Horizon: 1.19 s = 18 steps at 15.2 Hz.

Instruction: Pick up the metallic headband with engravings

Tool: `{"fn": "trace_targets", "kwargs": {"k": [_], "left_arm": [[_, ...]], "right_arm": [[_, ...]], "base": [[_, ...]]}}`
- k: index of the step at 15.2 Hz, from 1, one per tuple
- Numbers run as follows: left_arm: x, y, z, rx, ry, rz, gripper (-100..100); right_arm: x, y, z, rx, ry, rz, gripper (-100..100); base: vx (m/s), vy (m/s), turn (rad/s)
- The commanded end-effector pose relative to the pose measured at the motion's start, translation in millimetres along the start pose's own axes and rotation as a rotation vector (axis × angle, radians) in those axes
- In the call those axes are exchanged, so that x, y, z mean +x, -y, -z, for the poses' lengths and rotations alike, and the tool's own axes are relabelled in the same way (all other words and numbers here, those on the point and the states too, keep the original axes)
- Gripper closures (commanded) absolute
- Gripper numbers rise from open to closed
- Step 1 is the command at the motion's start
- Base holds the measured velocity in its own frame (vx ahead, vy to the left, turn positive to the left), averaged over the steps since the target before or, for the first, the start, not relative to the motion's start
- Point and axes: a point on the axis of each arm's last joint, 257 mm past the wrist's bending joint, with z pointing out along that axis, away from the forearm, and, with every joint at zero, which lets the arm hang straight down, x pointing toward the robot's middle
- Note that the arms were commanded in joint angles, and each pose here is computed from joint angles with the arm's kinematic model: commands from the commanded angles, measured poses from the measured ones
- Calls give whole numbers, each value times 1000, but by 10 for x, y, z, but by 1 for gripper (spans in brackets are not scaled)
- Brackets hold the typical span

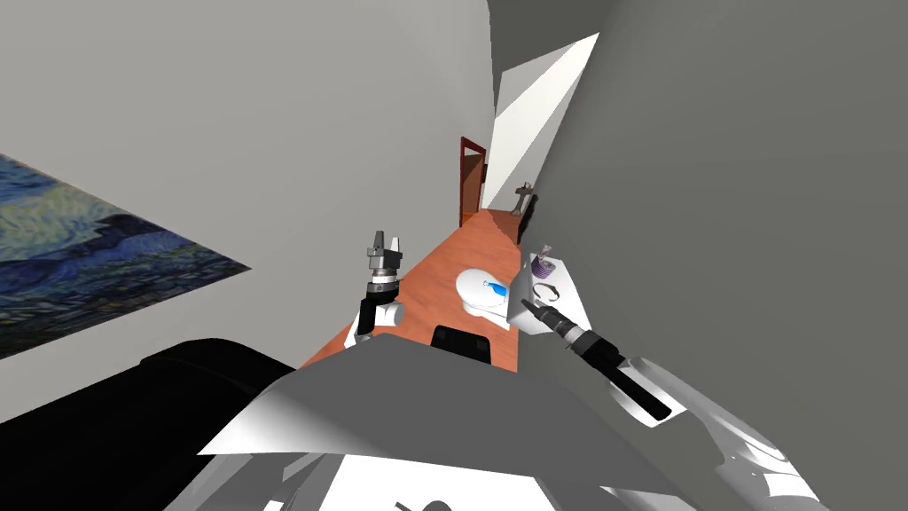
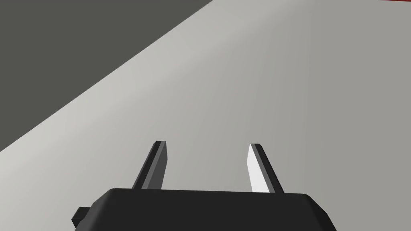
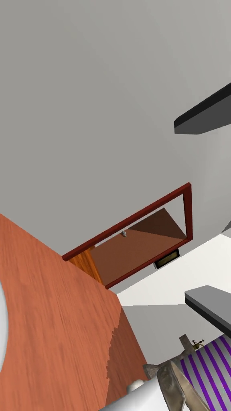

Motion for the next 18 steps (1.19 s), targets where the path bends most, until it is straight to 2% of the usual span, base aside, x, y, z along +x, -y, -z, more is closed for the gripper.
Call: {"fn": "trace_targets", "kwargs": {"k": [1, 4, 5, 6, 7, 8, 11, 14, 16, 17, 18], "left_arm": [[0, 0, 0, 0, 0, 0, 0], [0, 0, 0, 0, 0, 0, 0], [0, 0, 0, 0, 0, 0, 0], [0, 0, 0, 0, 0, 0, 0], [0, 0, 0, 0, 0, 0, 0], [0, 0, 0, 0, 0, 0, 0], [0, 0, 0, 0, 0, 0, 0], [0, 0, 0, 0, 0, 0, 0], [0, 0, 0, 0, 0, 0, 0], [0, 0, 0, 0, 0, 0, 0], [0, 0, 0, 0, 0, 0, 0]], "right_arm": [[69, 192, 91, 33, -53, 55, -100], [89, 354, 184, 59, -102, 109, -100], [123, 483, 255, 82, -136, 143, -100], [114, 494, 265, 83, -141, 150, -100], [142, 620, 339, 105, -174, 181, -100], [131, 631, 350, 106, -179, 188, -100], [159, 884, 520, 151, -247, 254, -100], [159, 1008, 614, 172, -282, 289, -100], [174, 1219, 789, 211, -342, 341, -100], [174, 1219, 789, 211, -342, 341, -100], [185, 1311, 872, 228, -370, 361, -100]], "base": [[21, 19, 182], [22, 9, 137], [24, 5, 158], [22, 0, 141], [22, -3, 169], [22, -5, 136], [21, -5, 139], [16, -8, 118], [16, -13, 174], [19, -18, 121], [17, -14, 112]]}}
